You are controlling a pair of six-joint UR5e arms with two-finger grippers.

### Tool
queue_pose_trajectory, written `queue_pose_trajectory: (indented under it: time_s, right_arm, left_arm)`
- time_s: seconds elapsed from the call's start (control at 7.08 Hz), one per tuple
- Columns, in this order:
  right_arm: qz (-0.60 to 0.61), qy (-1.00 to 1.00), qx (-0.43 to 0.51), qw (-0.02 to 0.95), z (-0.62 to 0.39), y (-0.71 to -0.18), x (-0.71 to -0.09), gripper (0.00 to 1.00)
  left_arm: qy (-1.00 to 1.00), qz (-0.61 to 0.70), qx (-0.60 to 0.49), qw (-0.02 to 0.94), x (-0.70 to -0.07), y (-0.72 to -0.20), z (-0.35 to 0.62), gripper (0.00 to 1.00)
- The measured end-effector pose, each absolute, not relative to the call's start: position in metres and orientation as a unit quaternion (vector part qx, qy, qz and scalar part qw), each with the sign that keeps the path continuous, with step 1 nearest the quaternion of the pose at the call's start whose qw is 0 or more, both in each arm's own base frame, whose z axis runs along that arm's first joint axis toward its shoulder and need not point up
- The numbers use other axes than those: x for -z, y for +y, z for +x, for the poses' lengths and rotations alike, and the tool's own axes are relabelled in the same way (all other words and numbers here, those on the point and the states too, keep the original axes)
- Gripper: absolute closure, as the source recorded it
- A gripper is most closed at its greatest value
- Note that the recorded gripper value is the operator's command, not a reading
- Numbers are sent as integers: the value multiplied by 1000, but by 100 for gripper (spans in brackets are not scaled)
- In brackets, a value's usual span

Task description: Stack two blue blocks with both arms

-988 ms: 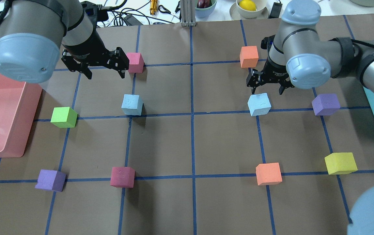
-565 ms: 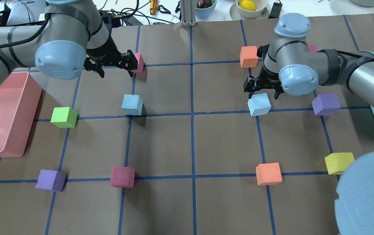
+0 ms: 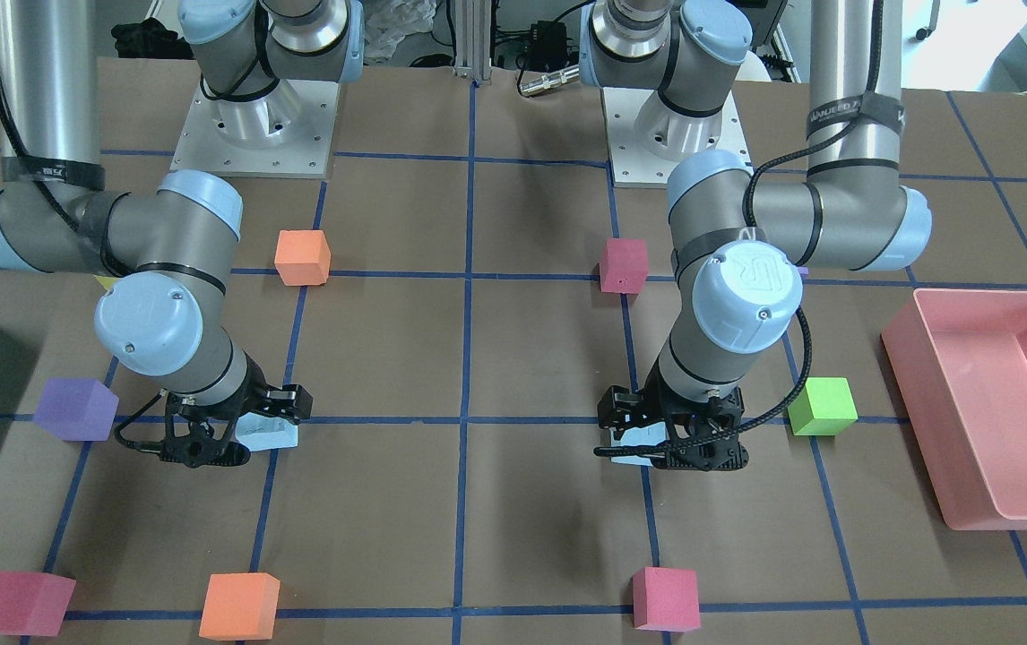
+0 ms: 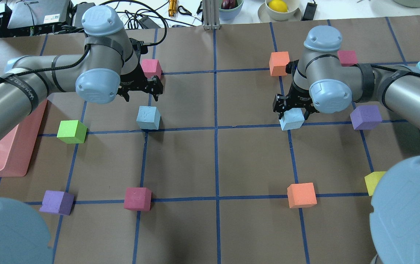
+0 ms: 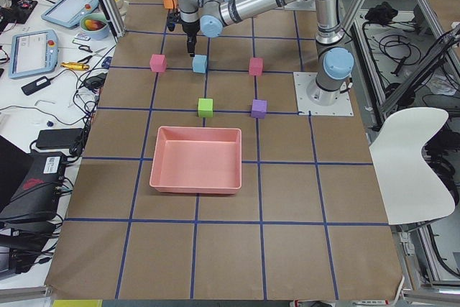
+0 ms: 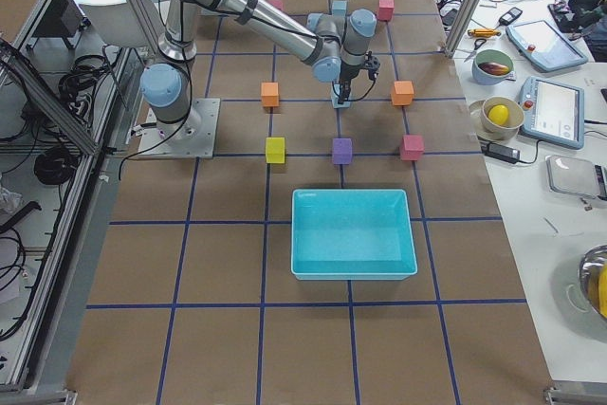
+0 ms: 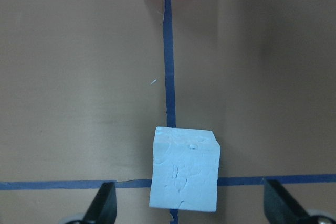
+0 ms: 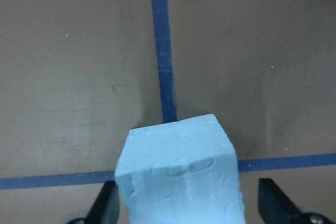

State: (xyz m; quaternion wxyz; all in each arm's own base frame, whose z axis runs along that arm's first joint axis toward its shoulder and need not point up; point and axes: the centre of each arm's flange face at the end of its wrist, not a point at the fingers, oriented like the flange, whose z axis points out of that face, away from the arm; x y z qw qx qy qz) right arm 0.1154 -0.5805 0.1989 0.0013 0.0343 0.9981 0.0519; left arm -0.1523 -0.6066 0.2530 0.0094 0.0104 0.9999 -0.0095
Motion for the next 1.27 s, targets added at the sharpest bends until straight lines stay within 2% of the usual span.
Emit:
queue_pose_trajectory:
  time_s: [0.28, 0.42, 0.56, 0.71, 0.99, 1.27]
  right_arm:
    - [38, 998, -49, 2, 115, -578, -199, 100]
    - [42, 998, -49, 3, 117, -577, -206, 100]
    - [54, 997, -51, 9, 125, -570, -220, 100]
    - [81, 995, -57, 18, 147, -559, -236, 100]
    - [114, 991, -70, 18, 233, -516, -254, 100]
    - [105, 989, -99, 28, 294, -467, -240, 100]
  left_arm:
    - [1000, 18, 6, 10, -214, -594, -151, 1]
    - [1000, 19, 6, 9, -204, -589, -151, 44]
    - [1000, 19, 5, 8, -197, -588, -151, 65]
    - [1000, 19, 4, 7, -194, -588, -151, 100]
    - [1000, 23, 10, 6, -195, -589, -149, 100]
    - [1000, 24, 19, 6, -203, -591, -147, 100]
